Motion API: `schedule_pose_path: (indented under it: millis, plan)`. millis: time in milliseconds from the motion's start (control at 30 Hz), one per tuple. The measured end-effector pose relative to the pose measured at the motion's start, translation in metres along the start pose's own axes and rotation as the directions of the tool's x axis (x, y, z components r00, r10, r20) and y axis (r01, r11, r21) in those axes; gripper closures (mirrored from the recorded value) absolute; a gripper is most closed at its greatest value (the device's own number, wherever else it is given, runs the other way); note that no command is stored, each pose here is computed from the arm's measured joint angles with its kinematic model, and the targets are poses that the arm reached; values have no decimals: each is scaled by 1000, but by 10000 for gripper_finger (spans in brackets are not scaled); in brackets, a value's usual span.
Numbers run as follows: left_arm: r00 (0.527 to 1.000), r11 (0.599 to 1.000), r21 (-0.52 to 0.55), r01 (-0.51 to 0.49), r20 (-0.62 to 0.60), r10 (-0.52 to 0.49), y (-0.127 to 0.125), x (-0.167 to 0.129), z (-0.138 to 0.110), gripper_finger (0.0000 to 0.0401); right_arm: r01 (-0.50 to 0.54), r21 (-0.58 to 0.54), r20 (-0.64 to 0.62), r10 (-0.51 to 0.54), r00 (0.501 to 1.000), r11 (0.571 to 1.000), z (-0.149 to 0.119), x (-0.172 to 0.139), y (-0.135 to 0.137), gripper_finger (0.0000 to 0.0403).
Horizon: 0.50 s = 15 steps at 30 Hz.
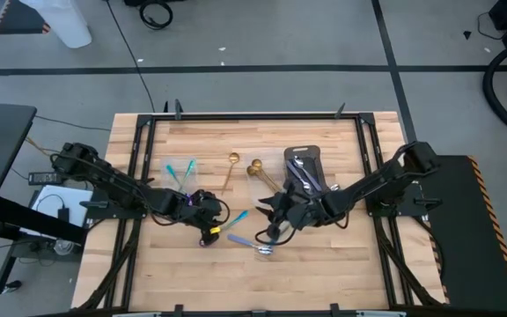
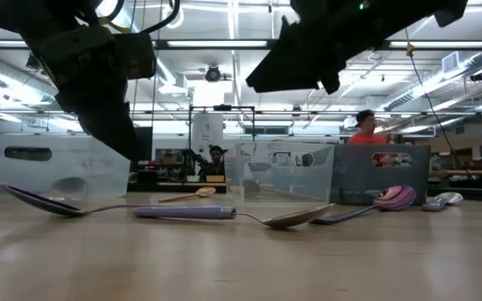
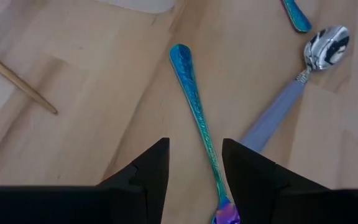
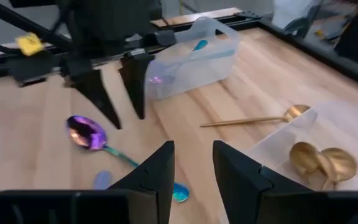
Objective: Sort silverware by color (type)
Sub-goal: Put the blue spoon into the left transparent bin
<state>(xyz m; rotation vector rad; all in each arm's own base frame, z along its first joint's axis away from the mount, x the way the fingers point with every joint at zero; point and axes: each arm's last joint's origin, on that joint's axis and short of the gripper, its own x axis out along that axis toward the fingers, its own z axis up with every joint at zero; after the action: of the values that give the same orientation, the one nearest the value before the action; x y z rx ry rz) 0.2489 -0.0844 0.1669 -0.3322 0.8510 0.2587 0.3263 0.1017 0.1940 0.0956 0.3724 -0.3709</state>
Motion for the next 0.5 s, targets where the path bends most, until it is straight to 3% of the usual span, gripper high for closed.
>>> schedule_pose_path:
  millis: [200,500]
  plan:
    - [1000,1000,3,-27,-14,27,0,7,-4,245,102,-54,20,-101,995,993,-11,9,1,283]
    - [996,996,-10,-89,-12,89,1,24,-9,245,113,-86,8,-113,994,990,-12,8,1,283]
